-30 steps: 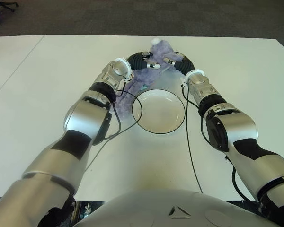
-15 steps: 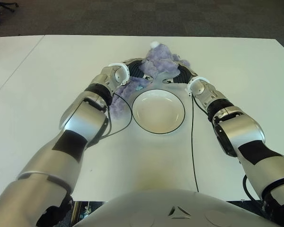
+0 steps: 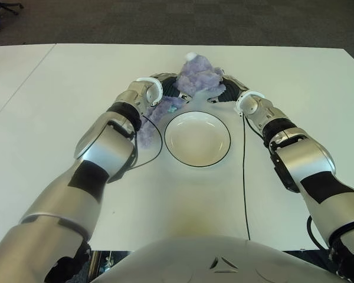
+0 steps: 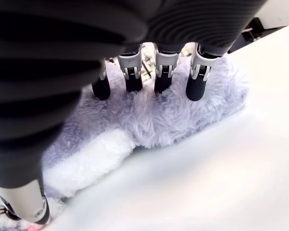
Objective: Put the doll into the plate.
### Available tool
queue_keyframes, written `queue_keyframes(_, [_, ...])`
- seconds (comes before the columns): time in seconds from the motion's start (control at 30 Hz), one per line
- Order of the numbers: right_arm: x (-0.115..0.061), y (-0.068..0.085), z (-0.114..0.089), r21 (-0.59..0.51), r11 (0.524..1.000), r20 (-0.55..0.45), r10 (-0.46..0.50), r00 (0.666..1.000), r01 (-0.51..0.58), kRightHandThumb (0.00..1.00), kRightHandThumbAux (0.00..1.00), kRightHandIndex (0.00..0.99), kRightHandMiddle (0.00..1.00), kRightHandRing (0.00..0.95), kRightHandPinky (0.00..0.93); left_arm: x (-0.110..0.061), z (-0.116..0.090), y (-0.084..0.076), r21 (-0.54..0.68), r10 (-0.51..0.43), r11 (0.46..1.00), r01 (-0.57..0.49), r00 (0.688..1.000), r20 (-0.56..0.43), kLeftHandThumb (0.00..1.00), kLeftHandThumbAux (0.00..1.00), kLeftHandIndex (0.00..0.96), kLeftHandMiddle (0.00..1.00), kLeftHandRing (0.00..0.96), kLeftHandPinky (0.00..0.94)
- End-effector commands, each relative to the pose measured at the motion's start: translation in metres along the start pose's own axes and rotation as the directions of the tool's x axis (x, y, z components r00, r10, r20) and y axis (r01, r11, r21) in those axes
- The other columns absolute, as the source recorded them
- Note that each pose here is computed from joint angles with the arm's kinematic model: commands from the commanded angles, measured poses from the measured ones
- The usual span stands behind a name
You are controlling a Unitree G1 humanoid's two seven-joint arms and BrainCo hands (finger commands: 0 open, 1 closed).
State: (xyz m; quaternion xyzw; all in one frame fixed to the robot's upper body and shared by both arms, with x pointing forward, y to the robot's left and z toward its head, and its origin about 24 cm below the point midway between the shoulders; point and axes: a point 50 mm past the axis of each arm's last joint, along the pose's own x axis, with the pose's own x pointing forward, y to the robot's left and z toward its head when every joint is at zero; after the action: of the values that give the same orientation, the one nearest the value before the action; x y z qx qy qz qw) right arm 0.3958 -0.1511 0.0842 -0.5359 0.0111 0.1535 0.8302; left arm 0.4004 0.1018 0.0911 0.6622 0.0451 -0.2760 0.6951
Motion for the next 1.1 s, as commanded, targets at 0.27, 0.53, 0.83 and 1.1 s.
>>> queue_keyframes(0.27, [-0.001,-0.001,-0.007,0.023,0.994,-0.059,-0.105,0.993,0.106,0.698,0.715,0.437,0.769,0.776,0.775,0.001,-0.017,-0.050,0.571,-0.007,0.810,0.137,0.975,-0.223,0.601,0.467,0.048,0.000,0.079,0.267])
queue_keyframes(0.53, [-0.003,-0.008,-0.010,0.048,0.986,-0.062,-0.153,0.986,0.157,0.702,0.714,0.439,0.801,0.806,0.811,-0.002,-0.022,-0.041,0.787,0.159,0.612,0.078,0.963,-0.220,0.998,0.713,0.089,0.081,0.225,0.420])
queue_keyframes(0.83, [-0.005,-0.011,-0.015,0.065,0.985,-0.059,-0.157,0.986,0.160,0.702,0.713,0.440,0.806,0.810,0.814,-0.004,-0.026,-0.040,0.802,0.236,0.597,0.010,0.953,-0.188,1.000,0.675,0.221,0.376,0.418,0.511])
queue_keyframes(1.1, [-0.007,-0.018,-0.020,0.084,0.983,-0.055,-0.161,0.985,0.166,0.700,0.712,0.439,0.794,0.797,0.801,-0.006,-0.030,-0.044,0.777,0.261,0.629,-0.025,0.949,-0.180,1.000,0.668,0.625,0.401,0.440,0.489])
